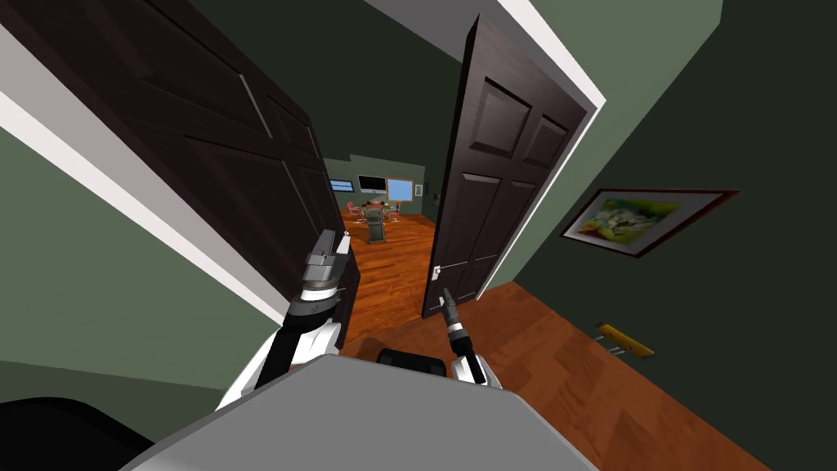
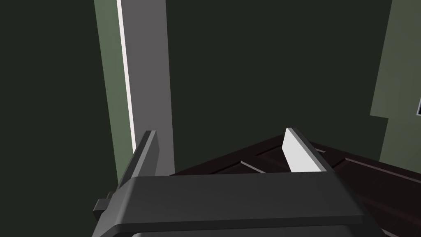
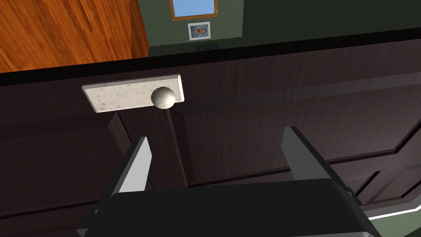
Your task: Push the door open
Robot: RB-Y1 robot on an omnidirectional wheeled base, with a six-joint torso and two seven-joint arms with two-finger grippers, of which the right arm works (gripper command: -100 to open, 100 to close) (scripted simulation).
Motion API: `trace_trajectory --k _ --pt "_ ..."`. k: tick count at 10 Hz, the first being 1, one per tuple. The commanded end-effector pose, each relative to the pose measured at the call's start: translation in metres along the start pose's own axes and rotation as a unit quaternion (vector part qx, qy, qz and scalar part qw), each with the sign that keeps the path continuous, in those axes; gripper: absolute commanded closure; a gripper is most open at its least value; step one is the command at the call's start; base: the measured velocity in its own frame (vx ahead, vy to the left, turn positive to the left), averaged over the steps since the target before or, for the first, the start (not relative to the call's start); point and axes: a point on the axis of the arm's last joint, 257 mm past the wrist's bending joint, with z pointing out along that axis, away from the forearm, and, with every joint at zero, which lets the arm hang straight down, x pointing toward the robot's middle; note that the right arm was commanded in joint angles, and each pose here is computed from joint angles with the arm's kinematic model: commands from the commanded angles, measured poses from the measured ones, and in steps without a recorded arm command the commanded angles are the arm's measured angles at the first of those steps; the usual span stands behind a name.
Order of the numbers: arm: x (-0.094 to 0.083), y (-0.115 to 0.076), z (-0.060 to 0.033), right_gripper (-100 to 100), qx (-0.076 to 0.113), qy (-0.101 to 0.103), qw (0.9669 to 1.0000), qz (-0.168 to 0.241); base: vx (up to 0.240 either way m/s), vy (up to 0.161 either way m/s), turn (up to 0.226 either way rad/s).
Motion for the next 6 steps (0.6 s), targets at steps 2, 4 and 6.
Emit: trace_trajectory --k 2,4,6 --pt "0.002 -0.013 -0.0016 -100 0.012 0.007 0.9999 0.0 0.065 -0.09 0.074" --pt "0.003 -0.023 -0.0039 -100 0.021 0.011 0.9997 -0.001 0.059 -0.089 0.079" --pt "0.004 -0.034 -0.007 -100 0.031 0.017 0.9994 -0.003 0.078 -0.085 0.09"
